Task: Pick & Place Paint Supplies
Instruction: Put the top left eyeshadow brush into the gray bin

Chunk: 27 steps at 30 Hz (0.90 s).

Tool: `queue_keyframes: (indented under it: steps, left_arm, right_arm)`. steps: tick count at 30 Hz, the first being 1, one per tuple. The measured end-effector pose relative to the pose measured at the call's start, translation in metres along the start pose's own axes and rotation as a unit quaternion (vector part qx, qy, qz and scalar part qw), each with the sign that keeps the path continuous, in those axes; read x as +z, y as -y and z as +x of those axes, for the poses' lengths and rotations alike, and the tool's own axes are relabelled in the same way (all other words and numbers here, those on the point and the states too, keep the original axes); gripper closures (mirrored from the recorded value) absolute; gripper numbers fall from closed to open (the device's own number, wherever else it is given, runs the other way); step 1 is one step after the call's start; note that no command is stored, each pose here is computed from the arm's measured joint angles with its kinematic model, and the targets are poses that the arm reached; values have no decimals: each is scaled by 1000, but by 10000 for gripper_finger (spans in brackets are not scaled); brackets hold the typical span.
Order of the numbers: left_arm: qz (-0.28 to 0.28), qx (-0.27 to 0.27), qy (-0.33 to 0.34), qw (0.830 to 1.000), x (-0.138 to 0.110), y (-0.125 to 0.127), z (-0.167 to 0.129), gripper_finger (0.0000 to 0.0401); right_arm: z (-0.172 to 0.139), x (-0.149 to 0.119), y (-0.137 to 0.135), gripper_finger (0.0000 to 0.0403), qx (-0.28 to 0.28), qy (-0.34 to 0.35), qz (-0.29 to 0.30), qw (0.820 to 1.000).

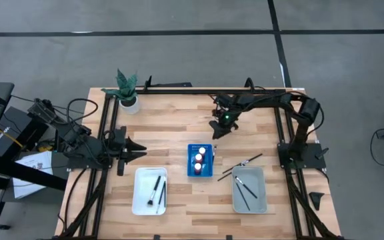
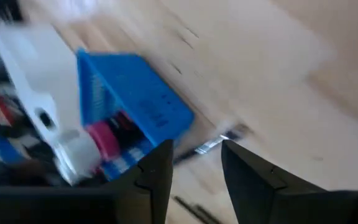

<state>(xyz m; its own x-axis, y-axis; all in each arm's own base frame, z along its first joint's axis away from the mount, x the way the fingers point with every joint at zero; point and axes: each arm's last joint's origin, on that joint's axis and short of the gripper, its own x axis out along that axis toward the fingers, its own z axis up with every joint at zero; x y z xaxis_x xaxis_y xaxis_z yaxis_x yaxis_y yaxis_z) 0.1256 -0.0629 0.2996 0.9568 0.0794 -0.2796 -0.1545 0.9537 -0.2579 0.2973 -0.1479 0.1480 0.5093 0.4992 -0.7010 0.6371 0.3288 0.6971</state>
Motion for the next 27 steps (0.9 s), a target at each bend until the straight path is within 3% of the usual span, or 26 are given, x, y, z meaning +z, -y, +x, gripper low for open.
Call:
queue_keyframes:
  steps: [3, 7, 11, 15, 18, 22, 27]
  left_arm:
    - [10, -4, -2, 1000, 0, 0, 0, 310]
    - [22, -5, -2, 1000, 0, 0, 0, 310]
    - [31, -4, -3, 999, 0, 0, 0, 310]
    - [34, -4, -3, 999, 0, 0, 0, 310]
    - [34, -4, -3, 999, 0, 0, 0, 310]
    - [34, -4, -3, 999, 0, 0, 0, 310]
    - [33, -1, -1, 999, 0, 0, 0, 310]
  right_arm:
    - [-8, -4, 1, 278, -50, 6, -93, 994]
    - [-13, -13, -3, 299, -85, 27, -249, 964]
    - [-11, -29, -13, 322, -76, 35, -425, 901]
    - [-1, -45, -17, 335, -49, 51, -549, 833]
    - [10, -54, -11, 336, -34, 51, -584, 809]
    - [19, -61, 3, 336, -32, 52, -588, 807]
    - [23, -58, 7, 336, -21, 106, -621, 776]
